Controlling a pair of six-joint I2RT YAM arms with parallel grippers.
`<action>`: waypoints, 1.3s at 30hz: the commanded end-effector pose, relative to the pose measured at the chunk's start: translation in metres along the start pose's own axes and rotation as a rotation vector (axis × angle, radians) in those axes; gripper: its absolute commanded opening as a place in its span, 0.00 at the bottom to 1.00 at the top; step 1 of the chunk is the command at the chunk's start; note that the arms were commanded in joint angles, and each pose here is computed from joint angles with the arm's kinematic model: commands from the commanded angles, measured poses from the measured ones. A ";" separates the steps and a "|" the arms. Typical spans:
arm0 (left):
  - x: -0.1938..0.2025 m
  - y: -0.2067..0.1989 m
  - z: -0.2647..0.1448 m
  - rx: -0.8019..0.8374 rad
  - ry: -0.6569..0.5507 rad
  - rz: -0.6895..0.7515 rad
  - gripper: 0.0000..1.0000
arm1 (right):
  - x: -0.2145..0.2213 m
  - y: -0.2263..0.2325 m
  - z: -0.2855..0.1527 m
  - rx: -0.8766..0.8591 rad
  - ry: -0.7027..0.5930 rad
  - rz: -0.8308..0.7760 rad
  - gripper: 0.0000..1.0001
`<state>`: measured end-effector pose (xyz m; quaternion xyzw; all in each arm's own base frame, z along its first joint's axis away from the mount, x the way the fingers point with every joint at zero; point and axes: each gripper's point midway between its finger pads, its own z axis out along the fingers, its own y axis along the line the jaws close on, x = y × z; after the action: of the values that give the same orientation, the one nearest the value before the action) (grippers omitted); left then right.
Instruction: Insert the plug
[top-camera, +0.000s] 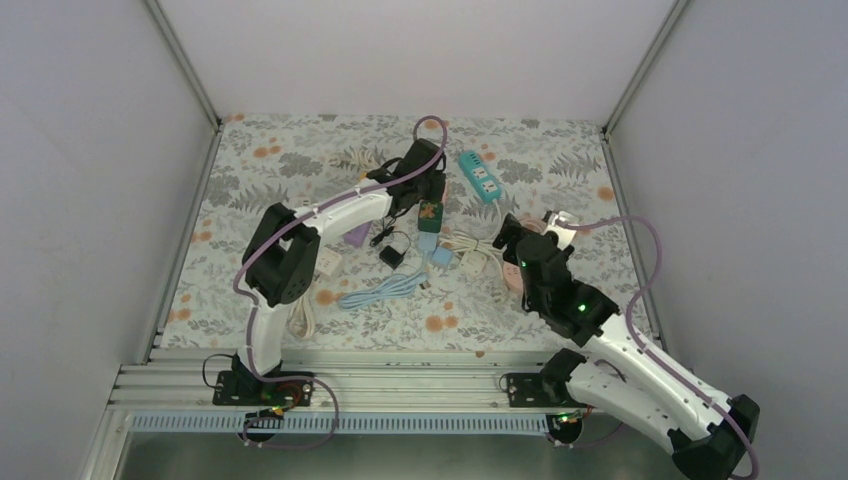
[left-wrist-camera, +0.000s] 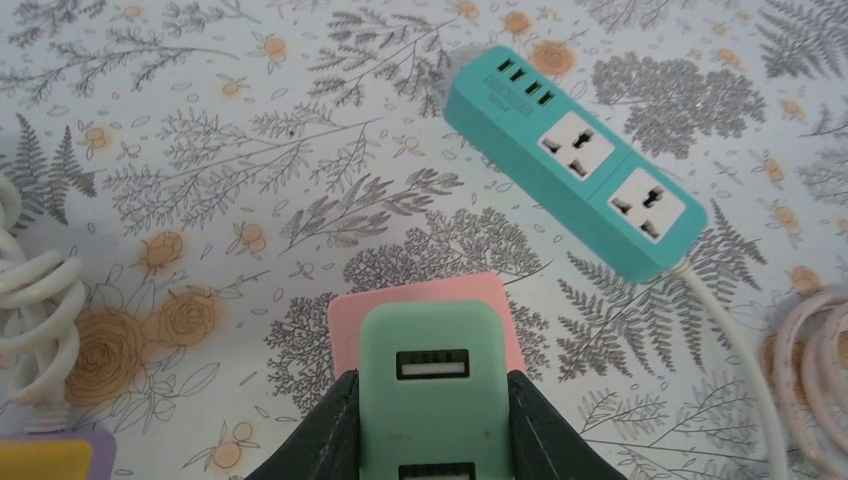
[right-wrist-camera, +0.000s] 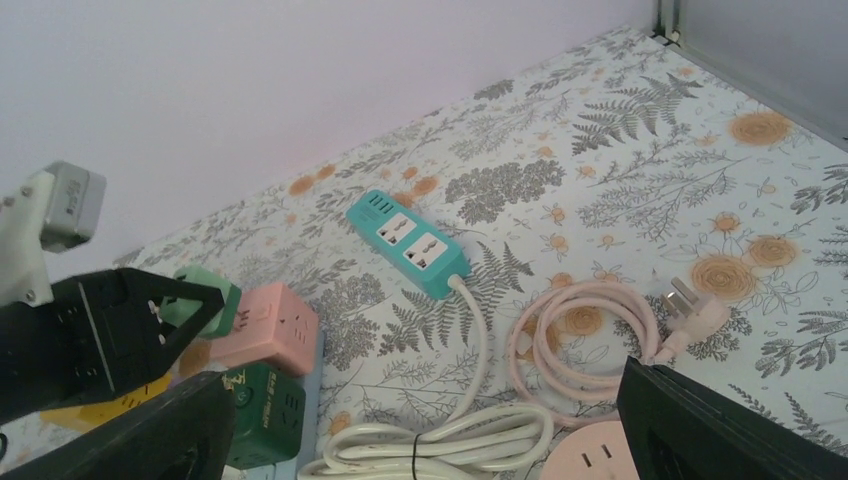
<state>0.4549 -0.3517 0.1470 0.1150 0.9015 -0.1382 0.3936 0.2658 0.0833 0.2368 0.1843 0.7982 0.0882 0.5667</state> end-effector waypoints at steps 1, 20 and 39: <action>-0.003 0.004 0.005 -0.024 -0.003 0.010 0.19 | -0.012 -0.015 -0.003 0.058 -0.067 0.059 0.98; 0.025 0.015 0.022 -0.137 0.148 0.008 0.19 | -0.008 -0.023 -0.005 0.077 -0.066 0.055 0.98; 0.120 0.020 0.061 -0.208 0.426 0.070 0.19 | -0.013 -0.026 -0.009 0.077 -0.078 0.066 0.98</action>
<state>0.4642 -0.3611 0.1200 0.0968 0.9292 -0.0402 0.3544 0.2566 0.0672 0.2389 0.2055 0.7876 0.0792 0.5755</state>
